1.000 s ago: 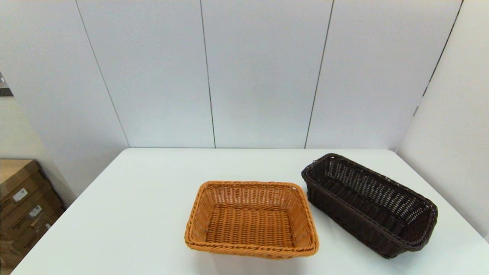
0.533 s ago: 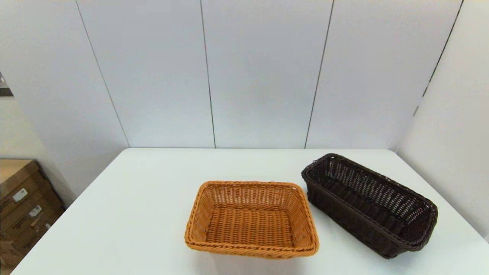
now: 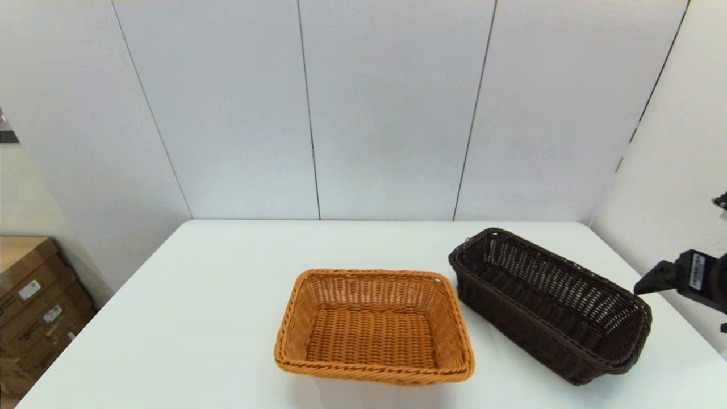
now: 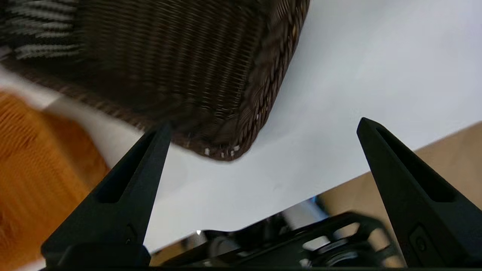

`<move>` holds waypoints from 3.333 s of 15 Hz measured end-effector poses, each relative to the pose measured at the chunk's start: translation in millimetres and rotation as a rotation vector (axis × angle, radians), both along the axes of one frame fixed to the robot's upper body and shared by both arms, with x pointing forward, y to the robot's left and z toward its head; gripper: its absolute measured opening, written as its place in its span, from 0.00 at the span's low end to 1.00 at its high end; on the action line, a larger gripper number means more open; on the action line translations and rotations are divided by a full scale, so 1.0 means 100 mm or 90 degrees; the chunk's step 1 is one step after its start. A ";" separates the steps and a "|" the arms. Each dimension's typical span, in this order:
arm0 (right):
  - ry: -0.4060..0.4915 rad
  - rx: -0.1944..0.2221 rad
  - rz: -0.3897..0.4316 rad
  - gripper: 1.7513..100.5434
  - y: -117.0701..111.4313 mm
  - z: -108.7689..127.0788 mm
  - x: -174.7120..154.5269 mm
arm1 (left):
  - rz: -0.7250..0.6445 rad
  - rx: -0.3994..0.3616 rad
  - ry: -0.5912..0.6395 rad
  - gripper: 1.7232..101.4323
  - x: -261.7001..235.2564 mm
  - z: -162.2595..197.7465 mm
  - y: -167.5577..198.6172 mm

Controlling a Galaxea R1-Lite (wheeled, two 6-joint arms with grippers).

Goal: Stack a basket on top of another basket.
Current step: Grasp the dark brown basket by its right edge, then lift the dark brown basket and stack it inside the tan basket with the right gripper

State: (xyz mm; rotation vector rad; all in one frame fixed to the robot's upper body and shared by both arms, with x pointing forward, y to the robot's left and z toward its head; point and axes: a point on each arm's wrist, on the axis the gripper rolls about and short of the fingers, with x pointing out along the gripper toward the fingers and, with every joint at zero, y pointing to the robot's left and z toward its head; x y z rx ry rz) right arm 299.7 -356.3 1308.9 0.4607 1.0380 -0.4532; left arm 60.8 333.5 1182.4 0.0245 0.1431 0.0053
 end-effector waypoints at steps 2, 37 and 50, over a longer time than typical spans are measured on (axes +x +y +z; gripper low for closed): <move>0.060 0.017 -0.042 0.97 -0.04 -0.22 0.24 | 0.000 0.000 0.000 0.96 0.00 0.00 0.00; 0.139 0.439 -0.111 0.13 -1.02 -0.85 0.67 | 0.000 0.000 0.000 0.96 0.00 0.00 0.00; 0.116 0.432 0.194 0.13 -0.11 0.52 0.39 | 0.000 0.000 0.000 0.96 0.00 0.00 0.00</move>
